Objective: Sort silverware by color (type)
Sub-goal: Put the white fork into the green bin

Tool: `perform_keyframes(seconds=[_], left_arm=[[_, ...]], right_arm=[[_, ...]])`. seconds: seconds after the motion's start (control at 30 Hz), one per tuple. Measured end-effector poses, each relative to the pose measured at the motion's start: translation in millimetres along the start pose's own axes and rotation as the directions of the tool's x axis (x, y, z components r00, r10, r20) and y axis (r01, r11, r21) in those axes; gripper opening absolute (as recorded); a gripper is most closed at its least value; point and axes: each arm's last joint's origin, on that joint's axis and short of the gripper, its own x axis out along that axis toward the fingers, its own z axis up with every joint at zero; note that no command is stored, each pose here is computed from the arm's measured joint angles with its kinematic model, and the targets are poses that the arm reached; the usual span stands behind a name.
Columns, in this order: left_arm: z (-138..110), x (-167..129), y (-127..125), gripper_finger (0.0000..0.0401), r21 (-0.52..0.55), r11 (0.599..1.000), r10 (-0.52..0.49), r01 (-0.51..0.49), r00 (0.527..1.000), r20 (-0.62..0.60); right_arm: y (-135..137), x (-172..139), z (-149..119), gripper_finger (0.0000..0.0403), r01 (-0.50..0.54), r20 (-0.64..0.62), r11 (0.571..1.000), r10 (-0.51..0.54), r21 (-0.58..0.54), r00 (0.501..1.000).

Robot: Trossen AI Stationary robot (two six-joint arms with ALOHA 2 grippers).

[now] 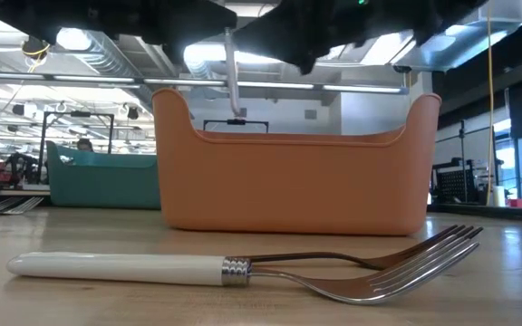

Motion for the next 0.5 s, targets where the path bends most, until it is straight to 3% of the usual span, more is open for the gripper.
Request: perform_keyframes(seconds=[0.27, 0.5], left_arm=[[5, -7, -4, 0.0024, 0.009, 0.999, 0.032, -0.032, 1.000, 0.000], [20, -32, 3, 0.0026, 0.027, 0.990, 0.138, -0.136, 0.989, -0.059]], right_arm=[[17, -58, 25, 0.0161, -0.001, -0.154, 0.999, -0.005, -0.042, 0.988], [57, -81, 6, 0.0162, -0.011, -0.152, 0.992, -0.009, -0.128, 0.988]])
